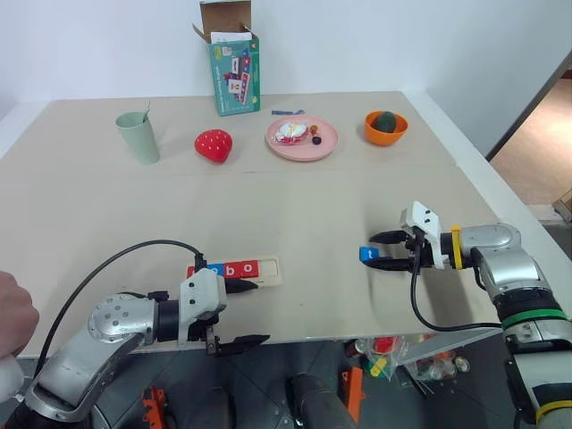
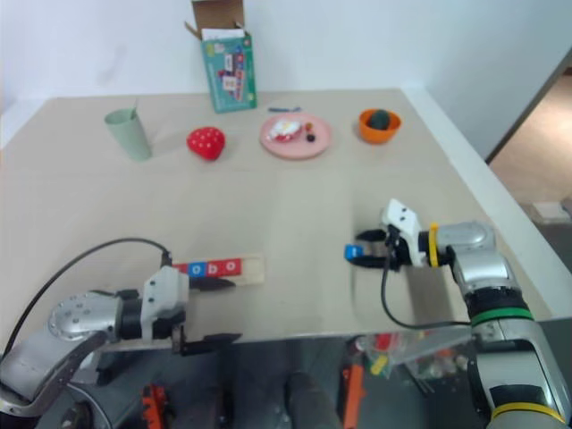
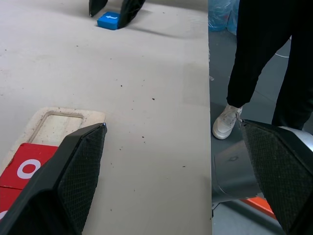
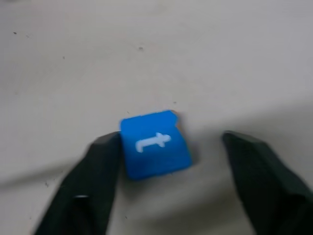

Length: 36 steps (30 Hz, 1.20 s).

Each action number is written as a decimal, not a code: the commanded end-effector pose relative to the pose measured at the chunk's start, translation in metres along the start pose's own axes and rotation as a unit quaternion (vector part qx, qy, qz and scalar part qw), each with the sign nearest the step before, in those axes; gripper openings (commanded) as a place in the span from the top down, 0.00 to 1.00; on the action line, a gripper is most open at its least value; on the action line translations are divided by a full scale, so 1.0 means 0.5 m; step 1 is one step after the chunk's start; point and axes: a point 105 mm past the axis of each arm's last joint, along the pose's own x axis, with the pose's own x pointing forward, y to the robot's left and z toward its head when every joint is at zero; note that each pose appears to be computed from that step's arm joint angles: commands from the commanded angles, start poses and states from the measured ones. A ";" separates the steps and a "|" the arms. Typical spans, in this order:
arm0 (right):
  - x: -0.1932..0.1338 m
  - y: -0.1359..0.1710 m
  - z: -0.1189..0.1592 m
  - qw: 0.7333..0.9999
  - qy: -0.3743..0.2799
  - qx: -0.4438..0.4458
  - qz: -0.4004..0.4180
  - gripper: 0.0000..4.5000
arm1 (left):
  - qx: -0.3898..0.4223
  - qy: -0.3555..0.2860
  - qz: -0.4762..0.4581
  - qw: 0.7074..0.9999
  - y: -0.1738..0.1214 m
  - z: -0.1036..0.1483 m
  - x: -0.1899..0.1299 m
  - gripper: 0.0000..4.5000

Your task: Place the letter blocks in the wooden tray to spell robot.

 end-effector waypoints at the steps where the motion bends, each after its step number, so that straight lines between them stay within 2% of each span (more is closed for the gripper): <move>1: -0.002 0.008 0.028 1.000 -0.015 -0.015 0.020 0.57 | 0.013 -0.004 0.001 1.000 -0.002 0.007 -0.003 0.00; 3: 0.000 0.013 0.026 0.999 -0.014 -0.016 0.025 0.71 | 0.012 -0.004 0.002 1.000 -0.003 0.007 -0.002 0.00; 4: 0.001 0.018 0.027 0.999 -0.014 -0.016 0.031 0.73 | 0.012 -0.004 0.003 1.000 -0.004 0.006 -0.002 0.00; 9: 0.035 0.061 0.076 0.996 -0.041 -0.035 0.070 0.73 | 0.005 -0.005 0.011 1.000 -0.002 0.001 -0.003 0.00; 16: 0.130 0.120 0.186 0.987 -0.088 -0.084 0.108 0.73 | -0.045 -0.050 0.125 0.990 0.055 -0.001 -0.024 0.00; 21: 0.201 0.143 0.234 0.983 -0.103 -0.100 0.117 0.73 | -0.055 -0.048 0.169 0.983 0.073 -0.019 -0.046 0.00; 26: 0.243 0.159 0.235 0.979 -0.084 -0.116 0.143 0.73 | -0.060 -0.045 0.187 0.980 0.068 -0.029 -0.053 0.00; 36: 0.249 0.178 0.215 0.974 -0.064 -0.123 0.180 0.73 | -0.057 -0.042 0.195 0.978 0.054 -0.034 -0.053 0.00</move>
